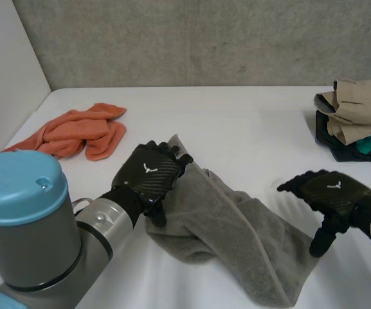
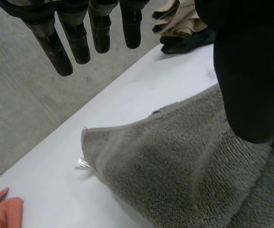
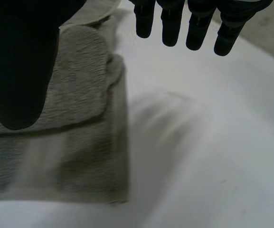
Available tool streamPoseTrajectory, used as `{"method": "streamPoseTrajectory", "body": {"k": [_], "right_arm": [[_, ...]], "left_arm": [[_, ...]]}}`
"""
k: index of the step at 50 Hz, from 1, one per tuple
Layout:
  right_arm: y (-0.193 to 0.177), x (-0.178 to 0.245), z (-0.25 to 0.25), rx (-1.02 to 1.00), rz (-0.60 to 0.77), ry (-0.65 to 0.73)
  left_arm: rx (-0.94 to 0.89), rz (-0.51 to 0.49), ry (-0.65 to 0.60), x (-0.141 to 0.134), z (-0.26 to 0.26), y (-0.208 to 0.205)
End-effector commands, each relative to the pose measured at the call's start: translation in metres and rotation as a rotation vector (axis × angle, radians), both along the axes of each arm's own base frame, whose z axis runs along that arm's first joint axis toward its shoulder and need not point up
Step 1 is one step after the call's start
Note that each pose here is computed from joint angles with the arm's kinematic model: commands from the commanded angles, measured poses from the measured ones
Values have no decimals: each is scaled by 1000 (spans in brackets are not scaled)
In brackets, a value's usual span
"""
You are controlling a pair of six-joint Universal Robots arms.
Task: Fold the laundry.
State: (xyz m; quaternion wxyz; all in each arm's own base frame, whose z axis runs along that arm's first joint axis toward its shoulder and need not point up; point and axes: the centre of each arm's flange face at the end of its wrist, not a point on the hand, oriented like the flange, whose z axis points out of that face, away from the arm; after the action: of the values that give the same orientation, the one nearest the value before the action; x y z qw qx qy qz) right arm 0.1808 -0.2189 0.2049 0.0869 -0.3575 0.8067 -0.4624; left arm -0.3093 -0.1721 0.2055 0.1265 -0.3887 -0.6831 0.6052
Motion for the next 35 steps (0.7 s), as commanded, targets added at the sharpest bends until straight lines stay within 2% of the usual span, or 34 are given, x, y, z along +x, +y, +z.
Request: {"method": "streamPoseTrajectory", "body": {"k": [1,4,10,19,27,35], "right_arm": [[7,11,-13,8,-14,-81],[10,18,-20,-9,-10,-105],[22,25,-32,-5,11,-91],[34,30,-33,4,44,-89],[39,29,-36,13,44,-86],[36,27,-34,4,25,-81]], "left_arm": [[-3,-93,-13,-17,-13,-28],[-62,-158,-32,-33,-14,-45],[-200,-190,-99,-60,-18,-84],[-235,-154,-232,-62,-53,-155],[-144,-158,-284,-61,-84,-171],[-134,-152,-290,-60,-79,-168]]}}
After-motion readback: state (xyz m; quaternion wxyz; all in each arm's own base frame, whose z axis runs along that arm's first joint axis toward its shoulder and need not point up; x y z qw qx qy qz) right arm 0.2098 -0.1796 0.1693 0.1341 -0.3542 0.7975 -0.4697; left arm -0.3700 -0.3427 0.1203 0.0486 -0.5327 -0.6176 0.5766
